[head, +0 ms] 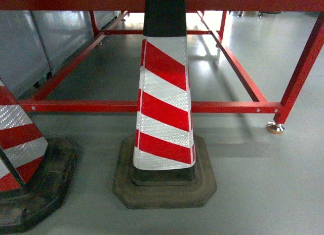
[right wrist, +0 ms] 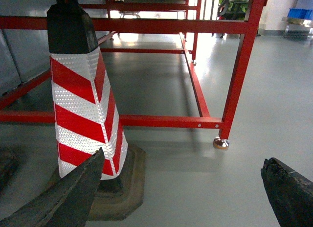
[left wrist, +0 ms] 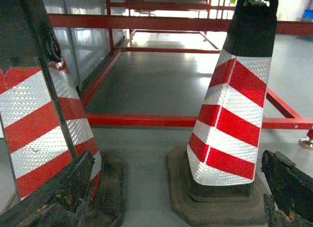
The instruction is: Sort blue parts and orange caps into right shelf containers
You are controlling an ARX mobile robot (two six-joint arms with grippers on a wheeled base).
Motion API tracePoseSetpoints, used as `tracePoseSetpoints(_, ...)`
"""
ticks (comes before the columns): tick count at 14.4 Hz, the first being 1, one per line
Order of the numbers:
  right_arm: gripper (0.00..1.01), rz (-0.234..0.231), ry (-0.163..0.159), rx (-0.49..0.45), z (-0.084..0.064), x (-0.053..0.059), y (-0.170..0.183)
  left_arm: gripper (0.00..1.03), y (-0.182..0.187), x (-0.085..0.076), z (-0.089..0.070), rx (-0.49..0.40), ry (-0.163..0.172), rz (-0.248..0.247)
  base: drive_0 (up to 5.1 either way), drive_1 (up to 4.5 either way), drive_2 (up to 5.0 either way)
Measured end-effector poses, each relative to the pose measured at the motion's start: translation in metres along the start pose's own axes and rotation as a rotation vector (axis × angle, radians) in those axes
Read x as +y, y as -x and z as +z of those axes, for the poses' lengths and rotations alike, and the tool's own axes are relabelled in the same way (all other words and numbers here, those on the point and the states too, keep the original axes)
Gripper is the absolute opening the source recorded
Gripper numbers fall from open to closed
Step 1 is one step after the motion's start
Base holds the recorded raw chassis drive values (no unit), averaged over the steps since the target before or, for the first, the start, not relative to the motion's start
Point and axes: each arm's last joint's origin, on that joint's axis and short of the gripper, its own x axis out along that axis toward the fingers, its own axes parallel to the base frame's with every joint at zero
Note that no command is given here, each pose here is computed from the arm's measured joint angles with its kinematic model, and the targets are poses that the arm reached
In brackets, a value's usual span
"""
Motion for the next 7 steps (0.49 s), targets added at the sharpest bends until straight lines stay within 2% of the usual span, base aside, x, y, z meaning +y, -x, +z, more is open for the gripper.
tracePoseSetpoints(7,0.98,0.0,0.0,0.0,0.0,0.0,0.0,0.98,0.0,0.0,0.0,0.0,0.0,0.0,0.0,0.0,0.0)
